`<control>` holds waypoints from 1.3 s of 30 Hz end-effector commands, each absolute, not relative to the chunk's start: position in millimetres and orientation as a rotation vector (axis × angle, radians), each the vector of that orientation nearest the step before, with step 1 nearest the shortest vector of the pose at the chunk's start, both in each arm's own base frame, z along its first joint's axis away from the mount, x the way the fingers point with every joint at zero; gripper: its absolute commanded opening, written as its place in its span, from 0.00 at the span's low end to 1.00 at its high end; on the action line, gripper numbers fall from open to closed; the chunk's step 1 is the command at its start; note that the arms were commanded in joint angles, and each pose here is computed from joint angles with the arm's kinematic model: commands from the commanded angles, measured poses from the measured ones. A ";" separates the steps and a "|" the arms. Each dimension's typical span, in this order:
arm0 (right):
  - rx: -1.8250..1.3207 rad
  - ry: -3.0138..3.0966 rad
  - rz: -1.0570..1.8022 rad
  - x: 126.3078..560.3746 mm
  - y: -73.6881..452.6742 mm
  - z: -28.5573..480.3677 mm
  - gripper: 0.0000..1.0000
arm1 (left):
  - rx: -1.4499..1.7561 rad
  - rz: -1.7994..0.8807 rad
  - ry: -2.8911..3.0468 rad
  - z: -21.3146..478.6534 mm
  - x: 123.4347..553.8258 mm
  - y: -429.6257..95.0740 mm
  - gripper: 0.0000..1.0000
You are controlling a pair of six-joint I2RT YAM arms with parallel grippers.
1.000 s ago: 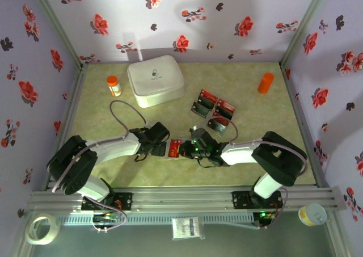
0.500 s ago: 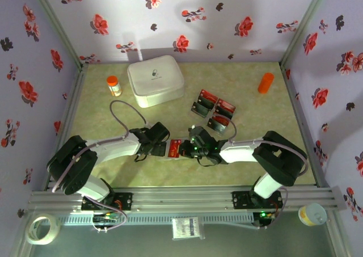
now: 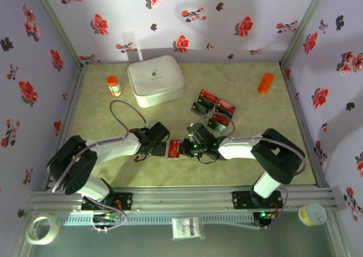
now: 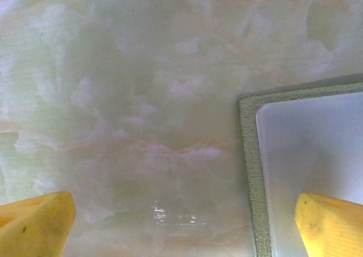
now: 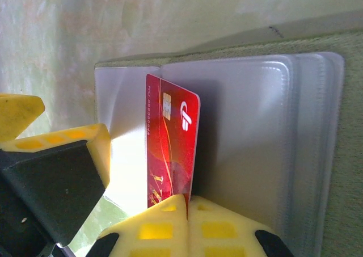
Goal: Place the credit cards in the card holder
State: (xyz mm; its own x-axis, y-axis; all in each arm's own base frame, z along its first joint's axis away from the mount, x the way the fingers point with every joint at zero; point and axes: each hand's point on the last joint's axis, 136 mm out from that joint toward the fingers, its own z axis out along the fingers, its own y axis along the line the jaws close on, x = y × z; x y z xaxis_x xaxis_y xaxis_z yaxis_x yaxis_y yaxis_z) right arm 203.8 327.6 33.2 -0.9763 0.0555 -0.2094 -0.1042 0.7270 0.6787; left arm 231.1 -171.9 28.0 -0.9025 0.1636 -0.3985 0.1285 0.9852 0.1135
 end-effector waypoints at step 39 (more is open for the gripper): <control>-0.245 2.808 0.942 214.4 339.4 45.9 0.09 | 0.208 0.174 2.687 32.6 233.4 -164.6 1.00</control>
